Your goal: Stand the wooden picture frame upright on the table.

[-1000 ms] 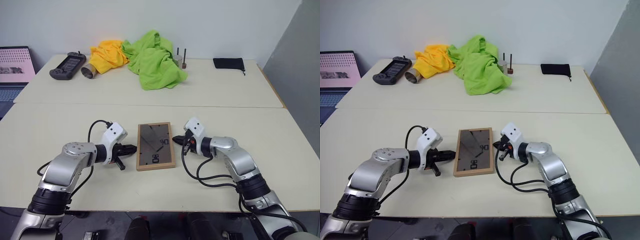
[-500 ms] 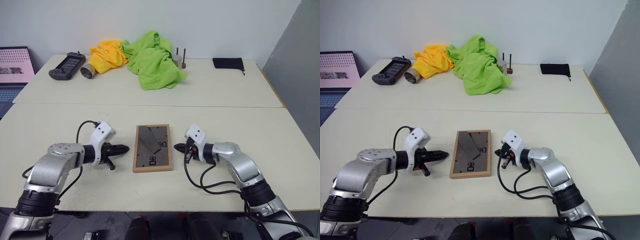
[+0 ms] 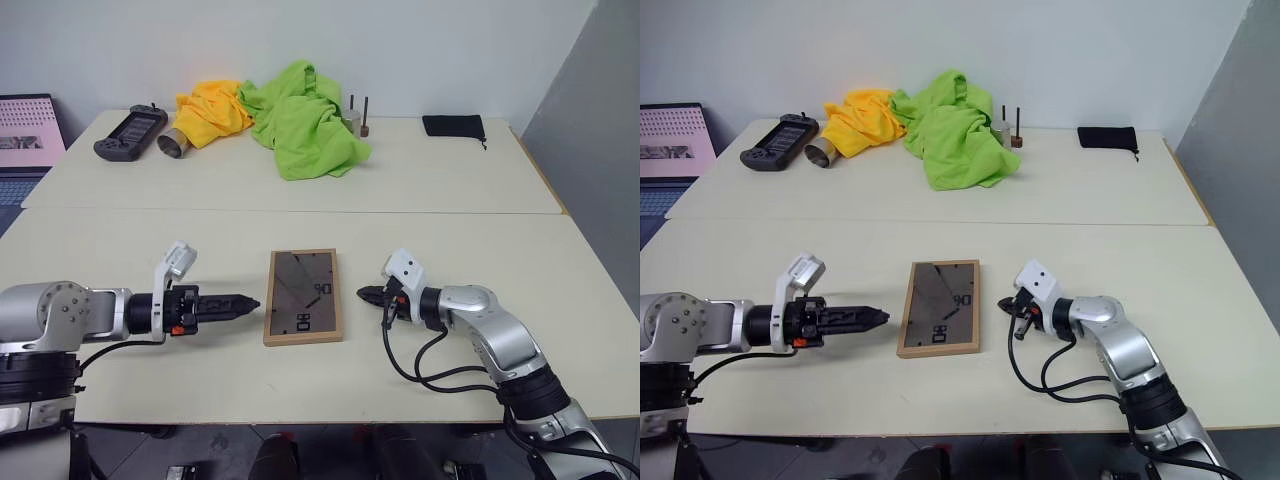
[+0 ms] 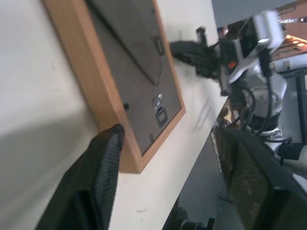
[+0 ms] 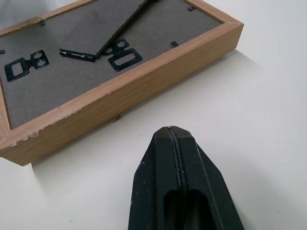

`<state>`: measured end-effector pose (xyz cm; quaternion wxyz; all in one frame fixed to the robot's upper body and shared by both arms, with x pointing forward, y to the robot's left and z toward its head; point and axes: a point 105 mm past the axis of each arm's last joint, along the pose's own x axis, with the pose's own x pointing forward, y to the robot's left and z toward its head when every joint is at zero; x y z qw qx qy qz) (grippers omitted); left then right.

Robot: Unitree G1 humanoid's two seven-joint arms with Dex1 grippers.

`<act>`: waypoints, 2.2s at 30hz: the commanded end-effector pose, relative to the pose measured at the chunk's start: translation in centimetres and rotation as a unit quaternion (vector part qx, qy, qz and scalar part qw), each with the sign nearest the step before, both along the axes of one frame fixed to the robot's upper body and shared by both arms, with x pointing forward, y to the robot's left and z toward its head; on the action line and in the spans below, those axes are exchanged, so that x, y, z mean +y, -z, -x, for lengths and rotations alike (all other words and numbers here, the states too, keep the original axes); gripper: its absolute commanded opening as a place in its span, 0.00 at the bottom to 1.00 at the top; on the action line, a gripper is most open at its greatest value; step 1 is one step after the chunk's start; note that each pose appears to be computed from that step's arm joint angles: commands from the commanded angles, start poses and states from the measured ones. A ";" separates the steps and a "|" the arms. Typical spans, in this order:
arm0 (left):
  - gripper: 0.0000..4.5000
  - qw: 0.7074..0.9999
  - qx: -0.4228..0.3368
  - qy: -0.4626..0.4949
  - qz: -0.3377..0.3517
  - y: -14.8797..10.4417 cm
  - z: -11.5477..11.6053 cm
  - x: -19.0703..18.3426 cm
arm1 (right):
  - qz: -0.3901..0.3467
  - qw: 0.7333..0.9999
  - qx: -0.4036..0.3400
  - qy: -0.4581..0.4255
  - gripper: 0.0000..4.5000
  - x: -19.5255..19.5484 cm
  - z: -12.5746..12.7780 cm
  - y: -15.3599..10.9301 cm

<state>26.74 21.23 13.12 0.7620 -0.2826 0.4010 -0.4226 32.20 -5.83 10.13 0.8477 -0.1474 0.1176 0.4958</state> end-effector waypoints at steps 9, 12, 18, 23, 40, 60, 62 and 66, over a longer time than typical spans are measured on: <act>1.00 0.999 0.033 -0.022 -0.018 3.8 -0.2 -0.6 | -0.008 0.999 -0.018 -0.030 0.00 2.8 1.0 -0.3; 1.00 0.998 0.044 -0.038 -0.016 5.0 -0.9 -1.0 | -0.004 0.999 -0.017 -0.044 0.00 3.8 1.2 0.1; 1.00 0.998 0.050 -0.032 0.000 5.7 -1.1 -1.9 | -0.006 0.998 -0.017 -0.062 0.00 5.2 1.3 0.1; 1.00 0.999 0.040 -0.018 0.019 5.4 -1.1 -2.8 | -0.003 0.997 -0.021 -0.071 0.00 5.8 1.1 0.2; 0.34 0.998 0.012 -0.026 0.058 2.5 -1.3 -2.0 | 0.001 1.000 -0.011 -0.019 0.00 2.4 0.2 1.3; 0.29 0.996 -0.035 -0.039 0.071 1.6 -1.1 -3.7 | -0.215 0.967 0.133 -0.042 0.73 4.7 -0.3 -9.6; 0.29 0.995 -0.037 -0.045 0.077 1.3 -1.3 -3.7 | -0.227 0.960 0.153 -0.055 0.82 6.2 -0.7 -9.2; 0.29 0.995 -0.041 -0.036 0.085 0.8 -0.8 -4.1 | -0.212 0.964 0.156 -0.048 0.99 7.5 -1.6 -7.8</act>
